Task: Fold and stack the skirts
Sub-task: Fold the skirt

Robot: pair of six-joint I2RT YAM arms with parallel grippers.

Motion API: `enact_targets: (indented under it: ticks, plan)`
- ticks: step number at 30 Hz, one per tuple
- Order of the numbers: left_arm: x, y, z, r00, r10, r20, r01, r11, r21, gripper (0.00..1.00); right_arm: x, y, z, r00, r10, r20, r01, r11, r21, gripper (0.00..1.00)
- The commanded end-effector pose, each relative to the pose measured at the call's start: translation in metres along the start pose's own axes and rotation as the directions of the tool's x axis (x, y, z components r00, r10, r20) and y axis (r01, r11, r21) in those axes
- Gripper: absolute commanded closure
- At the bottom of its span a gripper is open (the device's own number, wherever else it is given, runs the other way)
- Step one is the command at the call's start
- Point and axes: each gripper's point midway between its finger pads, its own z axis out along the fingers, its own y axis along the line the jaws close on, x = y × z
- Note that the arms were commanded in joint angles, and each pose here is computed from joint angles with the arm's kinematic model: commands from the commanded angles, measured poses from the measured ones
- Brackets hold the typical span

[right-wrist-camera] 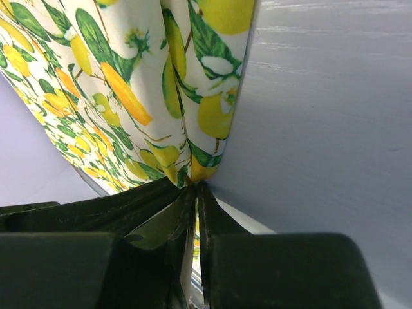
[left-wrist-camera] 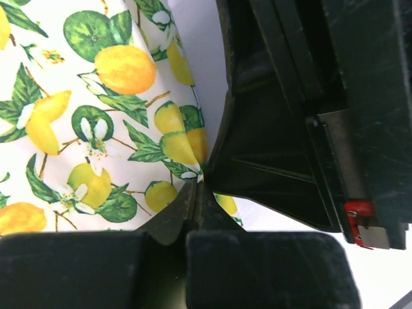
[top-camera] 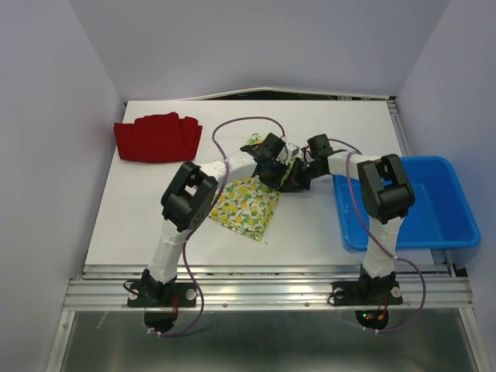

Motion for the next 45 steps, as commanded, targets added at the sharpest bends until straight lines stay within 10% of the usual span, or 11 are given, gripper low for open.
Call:
enact_targets:
  ticks: [1,13,24,33,45]
  plan:
    - [-0.009,-0.014,-0.005,1.000,0.007,0.030,-0.008,0.999,0.049,1.00,0.021,-0.060,0.013,0.999,0.043,-0.027,-0.036,0.973,0.226,0.86]
    - [-0.044,-0.045,-0.093,0.981,0.050,0.190,-0.079,0.986,0.147,0.62,-0.012,-0.017,-0.028,0.978,-0.208,0.011,0.202,0.962,0.183,0.57]
    - [0.012,0.026,-0.142,0.993,0.026,0.116,-0.030,0.999,0.030,0.55,-0.064,0.086,-0.101,0.718,-0.677,0.162,0.674,0.735,0.082,0.24]
    - [0.111,0.080,-0.199,0.925,0.358,-0.127,-0.349,0.933,0.082,0.55,-0.160,0.107,-0.066,0.580,-0.786,0.213,0.761,0.616,0.202,0.00]
    - [0.211,0.124,-0.188,0.918,0.203,-0.339,-0.199,0.979,0.048,0.58,-0.121,0.047,0.004,0.706,-0.707,0.027,0.706,0.707,0.050,0.26]
